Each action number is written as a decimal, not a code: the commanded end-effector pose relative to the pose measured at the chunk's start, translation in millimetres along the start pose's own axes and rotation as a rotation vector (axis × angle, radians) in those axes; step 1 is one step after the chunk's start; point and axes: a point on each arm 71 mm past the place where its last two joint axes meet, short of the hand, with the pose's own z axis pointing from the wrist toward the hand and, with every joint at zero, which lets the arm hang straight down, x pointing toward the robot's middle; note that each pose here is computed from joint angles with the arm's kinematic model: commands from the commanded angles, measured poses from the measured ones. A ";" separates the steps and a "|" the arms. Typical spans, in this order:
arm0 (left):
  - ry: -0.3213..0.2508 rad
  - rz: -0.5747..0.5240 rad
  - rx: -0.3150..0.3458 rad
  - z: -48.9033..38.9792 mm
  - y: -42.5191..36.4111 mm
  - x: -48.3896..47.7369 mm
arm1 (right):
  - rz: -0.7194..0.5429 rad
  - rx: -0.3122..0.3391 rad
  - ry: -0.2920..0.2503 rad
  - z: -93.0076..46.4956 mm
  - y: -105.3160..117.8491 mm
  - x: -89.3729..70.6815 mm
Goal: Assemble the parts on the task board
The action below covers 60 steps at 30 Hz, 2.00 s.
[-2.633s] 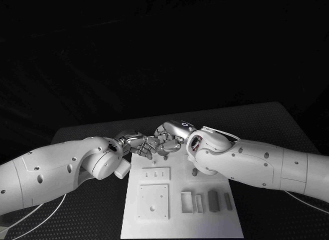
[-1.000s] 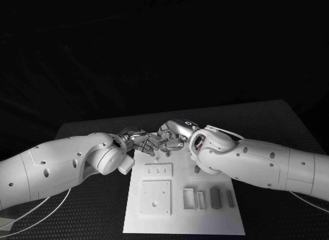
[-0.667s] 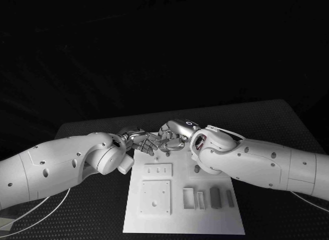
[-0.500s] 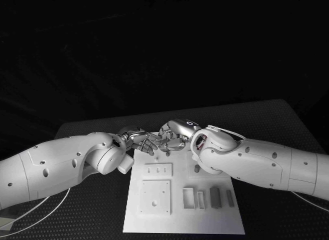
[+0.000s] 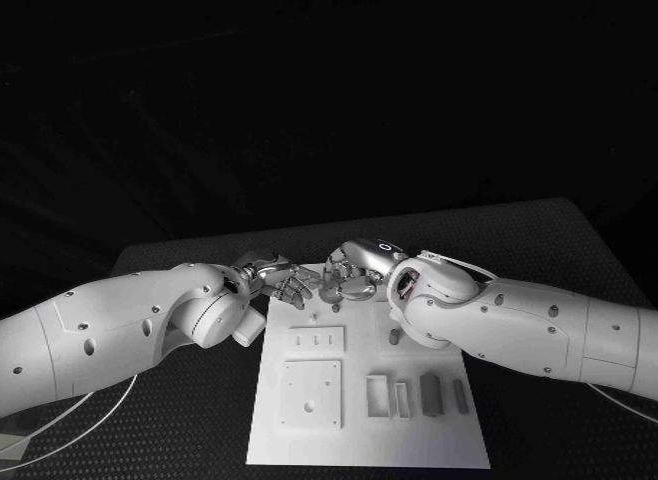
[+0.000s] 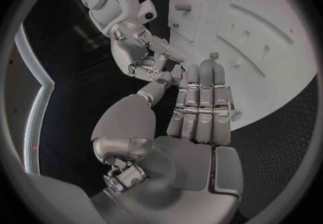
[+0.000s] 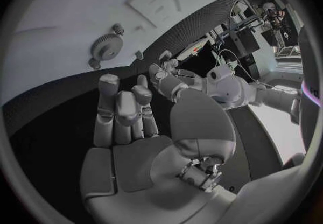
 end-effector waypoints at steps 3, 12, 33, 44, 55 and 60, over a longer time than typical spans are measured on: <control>-0.029 0.076 0.025 -0.5 -2.0 -3.0 | -0.005 0.011 0.004 -4.8 -12.8 -2.8; -0.124 0.186 0.008 -4.6 10.2 -10.7 | 0.014 0.064 -0.039 -19.2 -45.1 -14.2; -0.158 0.350 -0.002 -16.5 37.6 18.7 | 0.215 0.206 -0.219 -10.4 -112.8 -91.1; -0.126 0.365 -0.079 -17.1 49.3 37.4 | 0.215 0.258 -0.276 -9.2 -133.6 -117.1; -0.108 0.337 -0.126 -13.0 61.0 48.5 | 0.216 0.255 -0.267 -10.3 -133.2 -118.1; -0.110 0.338 -0.134 -10.8 63.0 51.8 | 0.218 0.252 -0.259 -10.1 -132.0 -117.8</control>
